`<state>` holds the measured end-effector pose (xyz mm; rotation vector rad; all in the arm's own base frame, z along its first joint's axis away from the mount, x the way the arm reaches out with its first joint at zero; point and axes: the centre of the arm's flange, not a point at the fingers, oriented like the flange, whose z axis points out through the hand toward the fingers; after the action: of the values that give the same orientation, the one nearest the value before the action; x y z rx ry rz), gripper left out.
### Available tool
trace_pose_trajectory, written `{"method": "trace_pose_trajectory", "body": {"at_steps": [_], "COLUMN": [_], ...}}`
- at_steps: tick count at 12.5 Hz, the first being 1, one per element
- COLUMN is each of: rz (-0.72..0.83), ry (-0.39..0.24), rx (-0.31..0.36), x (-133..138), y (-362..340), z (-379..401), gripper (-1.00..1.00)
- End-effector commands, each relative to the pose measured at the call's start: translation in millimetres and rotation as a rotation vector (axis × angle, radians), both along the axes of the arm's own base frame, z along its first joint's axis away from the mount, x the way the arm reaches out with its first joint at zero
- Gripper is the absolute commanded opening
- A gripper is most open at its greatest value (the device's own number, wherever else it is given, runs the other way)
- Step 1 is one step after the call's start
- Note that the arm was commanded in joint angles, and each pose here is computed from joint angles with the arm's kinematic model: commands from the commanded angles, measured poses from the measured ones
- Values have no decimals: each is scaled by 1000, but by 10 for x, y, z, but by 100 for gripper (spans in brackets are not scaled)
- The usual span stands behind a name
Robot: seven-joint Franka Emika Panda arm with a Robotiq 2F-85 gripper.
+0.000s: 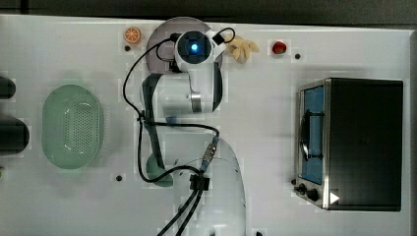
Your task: Pick ketchup from plate and place it on table.
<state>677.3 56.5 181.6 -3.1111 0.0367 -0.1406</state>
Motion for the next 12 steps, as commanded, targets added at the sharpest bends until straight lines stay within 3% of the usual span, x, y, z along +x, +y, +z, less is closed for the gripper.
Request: {"method": "trace_pose_trajectory", "body": {"at_steps": [1, 4, 7, 12], "rz": [50, 50, 48, 19], "ry": [-47, -44, -61, -133], "rx": [-5, -3, -2, 6], "x": [87, 75, 106, 241], "y": [38, 37, 33, 34], "z": [-46, -156, -118, 404], "gripper": [100, 92, 21, 20]}}
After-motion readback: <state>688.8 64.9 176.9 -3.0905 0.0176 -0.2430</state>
